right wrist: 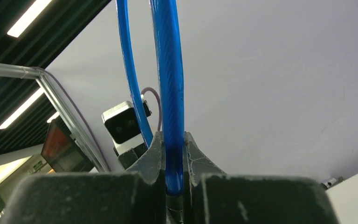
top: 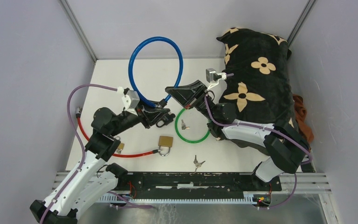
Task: Lock with the key
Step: Lock the lock.
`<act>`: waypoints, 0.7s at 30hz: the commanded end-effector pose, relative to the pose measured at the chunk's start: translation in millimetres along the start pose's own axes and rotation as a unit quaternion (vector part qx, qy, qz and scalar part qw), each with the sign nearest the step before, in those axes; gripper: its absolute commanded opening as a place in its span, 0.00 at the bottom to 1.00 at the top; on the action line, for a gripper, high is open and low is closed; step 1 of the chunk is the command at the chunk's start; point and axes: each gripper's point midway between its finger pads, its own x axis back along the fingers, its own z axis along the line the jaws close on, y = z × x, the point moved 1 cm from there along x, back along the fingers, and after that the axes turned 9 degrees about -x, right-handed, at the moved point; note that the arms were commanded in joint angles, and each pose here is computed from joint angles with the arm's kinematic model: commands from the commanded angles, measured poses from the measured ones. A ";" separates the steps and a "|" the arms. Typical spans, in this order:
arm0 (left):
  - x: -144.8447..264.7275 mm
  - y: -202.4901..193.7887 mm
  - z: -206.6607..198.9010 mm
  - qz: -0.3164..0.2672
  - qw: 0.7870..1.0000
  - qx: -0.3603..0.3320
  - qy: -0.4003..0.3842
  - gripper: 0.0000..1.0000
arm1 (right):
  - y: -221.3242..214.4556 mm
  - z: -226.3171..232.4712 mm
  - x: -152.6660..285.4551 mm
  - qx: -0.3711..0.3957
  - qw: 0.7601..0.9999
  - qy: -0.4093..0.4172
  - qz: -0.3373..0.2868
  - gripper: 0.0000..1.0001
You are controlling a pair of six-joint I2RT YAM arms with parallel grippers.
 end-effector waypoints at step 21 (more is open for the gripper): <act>30.1 -28.0 4.4 0.080 0.983 -0.164 -0.001 0.02 | -39.2 -9.6 126.7 0.389 0.855 -0.026 0.343 0.54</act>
